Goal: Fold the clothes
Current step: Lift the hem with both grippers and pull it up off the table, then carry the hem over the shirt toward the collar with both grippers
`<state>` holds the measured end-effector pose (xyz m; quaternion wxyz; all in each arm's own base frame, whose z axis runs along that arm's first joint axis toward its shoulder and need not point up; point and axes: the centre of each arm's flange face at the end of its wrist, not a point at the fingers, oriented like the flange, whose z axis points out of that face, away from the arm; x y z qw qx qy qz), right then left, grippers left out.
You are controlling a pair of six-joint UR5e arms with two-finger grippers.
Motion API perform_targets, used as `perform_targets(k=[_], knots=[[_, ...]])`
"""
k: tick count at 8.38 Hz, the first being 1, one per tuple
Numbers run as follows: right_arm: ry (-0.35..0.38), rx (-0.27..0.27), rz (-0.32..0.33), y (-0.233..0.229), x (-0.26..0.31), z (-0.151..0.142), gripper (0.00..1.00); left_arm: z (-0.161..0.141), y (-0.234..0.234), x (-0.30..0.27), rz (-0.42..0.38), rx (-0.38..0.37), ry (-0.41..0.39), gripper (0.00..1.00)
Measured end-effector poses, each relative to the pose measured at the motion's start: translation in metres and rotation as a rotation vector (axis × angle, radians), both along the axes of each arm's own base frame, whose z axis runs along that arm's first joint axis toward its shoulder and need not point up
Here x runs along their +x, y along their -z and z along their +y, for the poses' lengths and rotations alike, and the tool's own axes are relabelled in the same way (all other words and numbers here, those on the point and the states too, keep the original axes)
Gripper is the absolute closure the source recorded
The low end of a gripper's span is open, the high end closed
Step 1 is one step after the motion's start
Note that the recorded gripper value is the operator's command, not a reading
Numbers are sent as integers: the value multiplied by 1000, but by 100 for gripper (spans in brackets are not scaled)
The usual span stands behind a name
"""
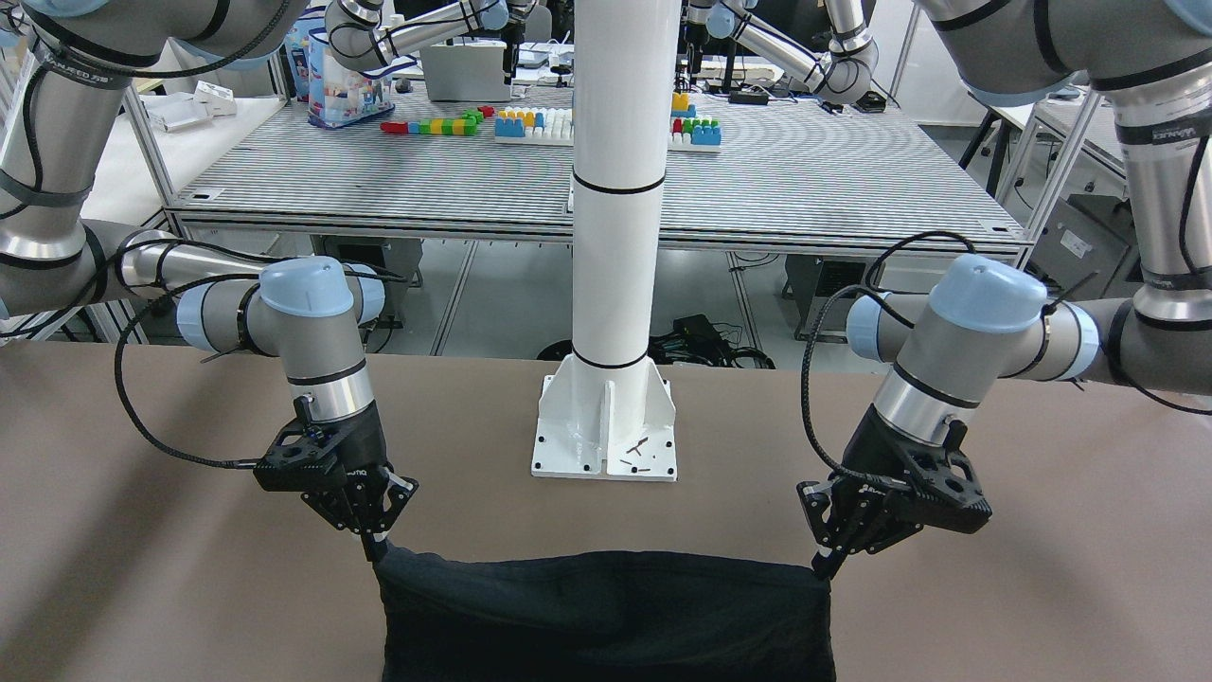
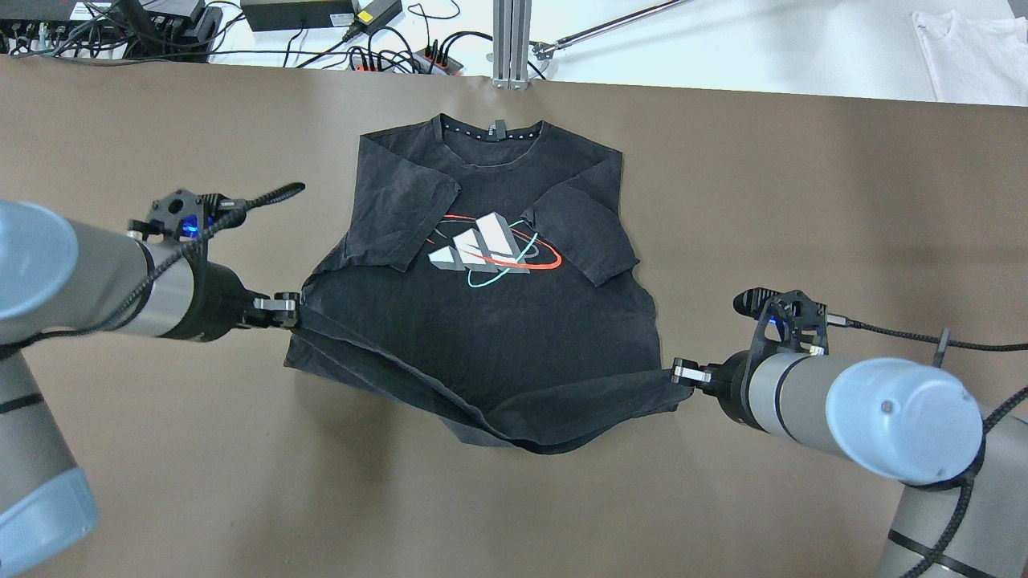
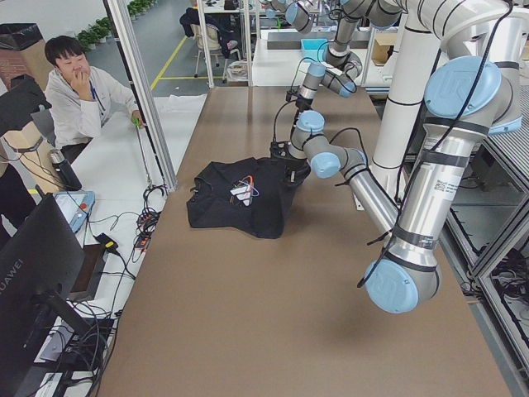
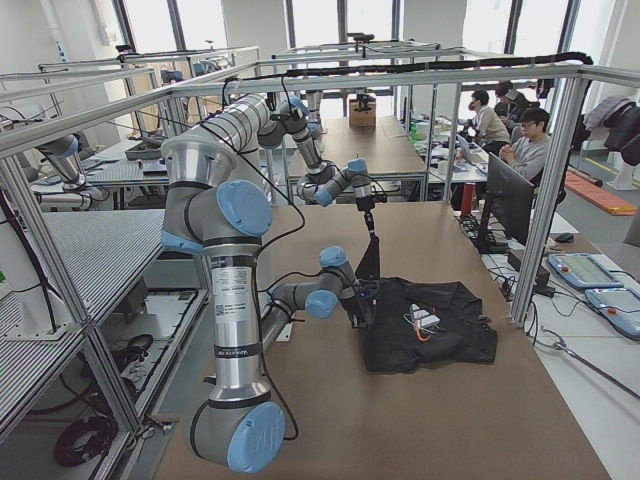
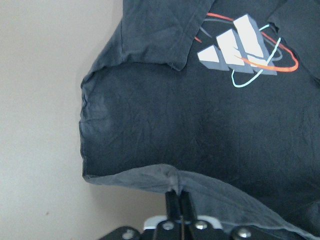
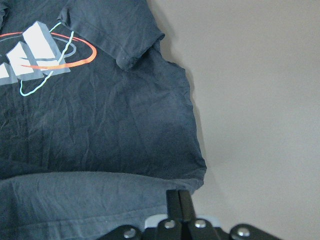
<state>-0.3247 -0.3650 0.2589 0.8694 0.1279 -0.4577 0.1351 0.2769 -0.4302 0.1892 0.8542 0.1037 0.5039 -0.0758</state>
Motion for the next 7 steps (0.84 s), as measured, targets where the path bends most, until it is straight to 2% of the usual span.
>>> perform_targets(k=[1,2,3,5,7], knots=[[45,-11,-18,5,5,2,100,-4,15,-11,9,-15,-25,100],[117,-19,-33,9,7,12,100,4,21,-16,21,-21,-76,100],[221,-21,-49,11,8,41,100,35,15,-13,34,-30,-162,100],[432,-18,-72,16,14,121,100,124,-2,-9,48,-37,-350,100],[559,-18,-82,21,23,171,100,191,-10,-16,50,-42,-492,100]])
